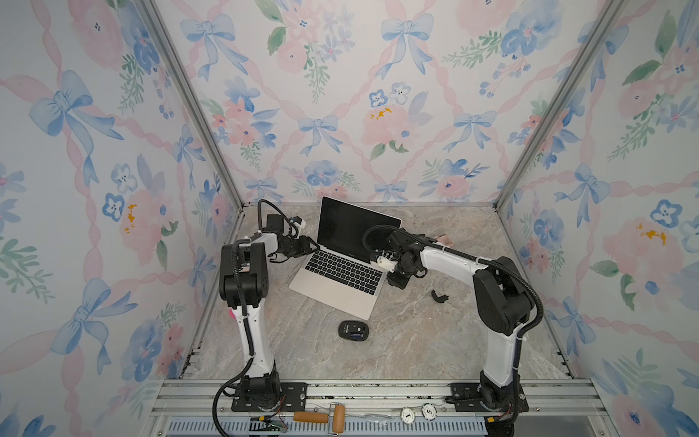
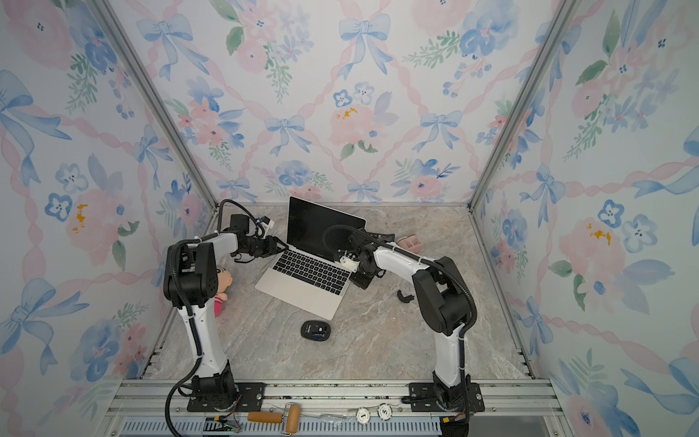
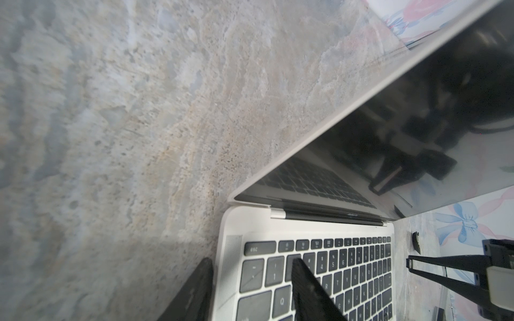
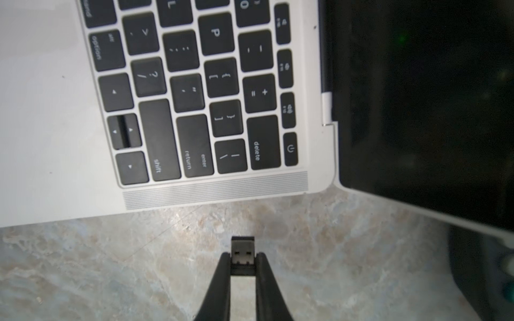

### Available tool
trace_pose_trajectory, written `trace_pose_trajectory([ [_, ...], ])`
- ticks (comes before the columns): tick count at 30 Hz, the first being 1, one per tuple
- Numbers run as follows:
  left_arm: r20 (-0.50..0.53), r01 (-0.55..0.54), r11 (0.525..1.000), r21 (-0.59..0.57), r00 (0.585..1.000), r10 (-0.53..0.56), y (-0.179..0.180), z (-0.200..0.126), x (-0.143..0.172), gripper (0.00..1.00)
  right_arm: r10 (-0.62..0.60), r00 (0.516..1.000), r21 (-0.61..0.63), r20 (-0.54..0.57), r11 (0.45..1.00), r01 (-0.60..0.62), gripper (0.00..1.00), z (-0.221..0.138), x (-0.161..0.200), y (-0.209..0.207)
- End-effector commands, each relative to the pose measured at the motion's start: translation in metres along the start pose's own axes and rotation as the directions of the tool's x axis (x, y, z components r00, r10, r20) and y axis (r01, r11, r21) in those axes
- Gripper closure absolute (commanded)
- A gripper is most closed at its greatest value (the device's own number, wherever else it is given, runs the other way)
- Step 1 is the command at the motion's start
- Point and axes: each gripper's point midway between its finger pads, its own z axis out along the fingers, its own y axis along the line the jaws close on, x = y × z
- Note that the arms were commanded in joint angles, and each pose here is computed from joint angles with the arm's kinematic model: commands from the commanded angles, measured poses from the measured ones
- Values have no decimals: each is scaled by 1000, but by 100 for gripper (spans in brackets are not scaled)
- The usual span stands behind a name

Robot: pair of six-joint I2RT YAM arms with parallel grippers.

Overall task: Insert the wireless mouse receiver into the laptop
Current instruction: Pick up the USB plug at the center of the board, then insert the USB plug into the laptop.

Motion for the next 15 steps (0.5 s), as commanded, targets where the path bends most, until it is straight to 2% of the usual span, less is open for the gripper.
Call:
trace_pose_trajectory([
  [1, -192, 149, 988, -35, 969, -153, 9, 18, 62, 51, -17, 1000, -16, 17, 1000, 17, 94, 7, -5, -3],
  [15, -198, 156, 987, -38, 967, -161, 11, 20, 64, 51, -30, 999, -7, -18, 1000, 30, 95, 23, -3, -5],
])
